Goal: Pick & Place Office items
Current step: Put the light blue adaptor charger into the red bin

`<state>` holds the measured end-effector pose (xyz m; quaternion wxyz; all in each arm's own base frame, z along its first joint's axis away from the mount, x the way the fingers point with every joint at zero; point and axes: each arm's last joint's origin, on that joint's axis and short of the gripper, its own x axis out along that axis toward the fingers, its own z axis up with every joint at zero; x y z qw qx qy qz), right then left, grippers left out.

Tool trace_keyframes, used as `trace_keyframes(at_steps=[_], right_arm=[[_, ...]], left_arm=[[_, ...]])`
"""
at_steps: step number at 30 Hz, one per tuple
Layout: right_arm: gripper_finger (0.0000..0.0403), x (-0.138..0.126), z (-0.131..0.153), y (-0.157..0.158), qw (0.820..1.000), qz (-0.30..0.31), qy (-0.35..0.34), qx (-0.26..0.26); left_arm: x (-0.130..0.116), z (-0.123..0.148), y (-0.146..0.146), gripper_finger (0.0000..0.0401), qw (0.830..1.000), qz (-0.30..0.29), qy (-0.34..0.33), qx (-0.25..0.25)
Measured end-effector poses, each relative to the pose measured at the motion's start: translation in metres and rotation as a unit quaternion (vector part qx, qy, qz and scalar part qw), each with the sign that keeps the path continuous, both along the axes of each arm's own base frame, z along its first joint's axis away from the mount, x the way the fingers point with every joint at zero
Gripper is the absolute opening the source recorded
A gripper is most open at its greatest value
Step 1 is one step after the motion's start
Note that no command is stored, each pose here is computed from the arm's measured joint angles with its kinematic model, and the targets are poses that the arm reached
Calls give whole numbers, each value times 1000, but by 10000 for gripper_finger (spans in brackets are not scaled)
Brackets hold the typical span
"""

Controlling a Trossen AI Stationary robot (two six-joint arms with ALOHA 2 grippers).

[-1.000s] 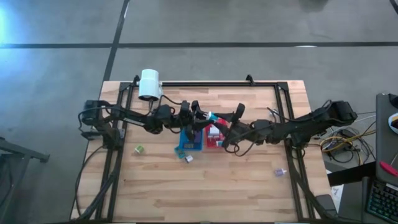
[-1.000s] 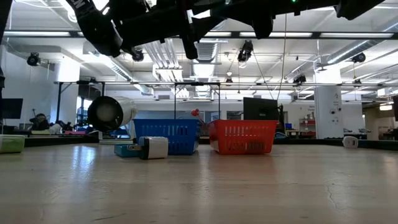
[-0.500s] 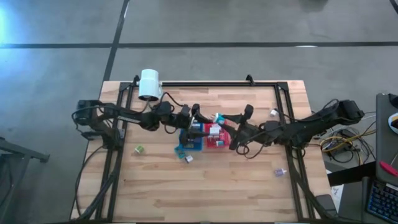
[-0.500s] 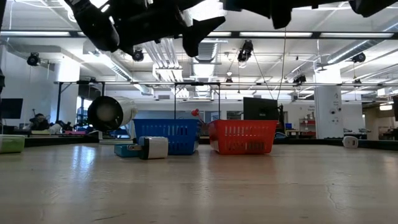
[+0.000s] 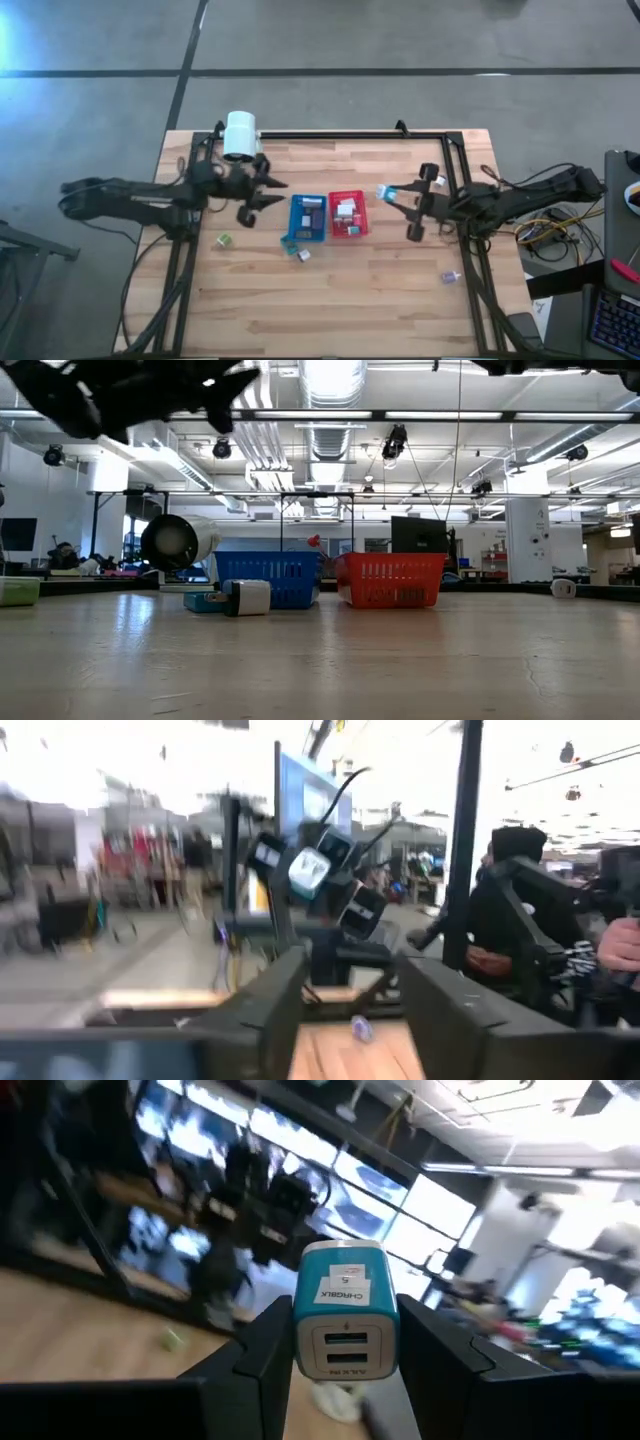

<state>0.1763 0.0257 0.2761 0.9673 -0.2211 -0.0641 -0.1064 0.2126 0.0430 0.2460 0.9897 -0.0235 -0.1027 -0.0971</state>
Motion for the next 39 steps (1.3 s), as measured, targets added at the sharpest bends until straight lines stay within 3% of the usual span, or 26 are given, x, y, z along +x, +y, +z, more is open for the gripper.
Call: trace_keyframes(at_steps=[6, 10, 18, 27, 39], right_arm=[[138, -25, -16, -7, 992, 93, 18, 85], [138, -37, -27, -10, 991, 88, 8, 100], [137, -54, -44, -18, 987, 77, -14, 141], [137, -60, -56, -26, 984, 58, 14, 171], [137, -60, -68, -43, 975, 80, 62, 196]], left_arm=[[-44, -14, -9, 54, 996, 38, -26, 81], [-65, -31, -12, 7, 992, 77, -29, 98], [-85, -42, -15, 11, 985, 107, -58, 123], [-84, -53, -13, 11, 981, 137, 18, 135], [-84, -55, -10, 5, 970, 174, 32, 168]])
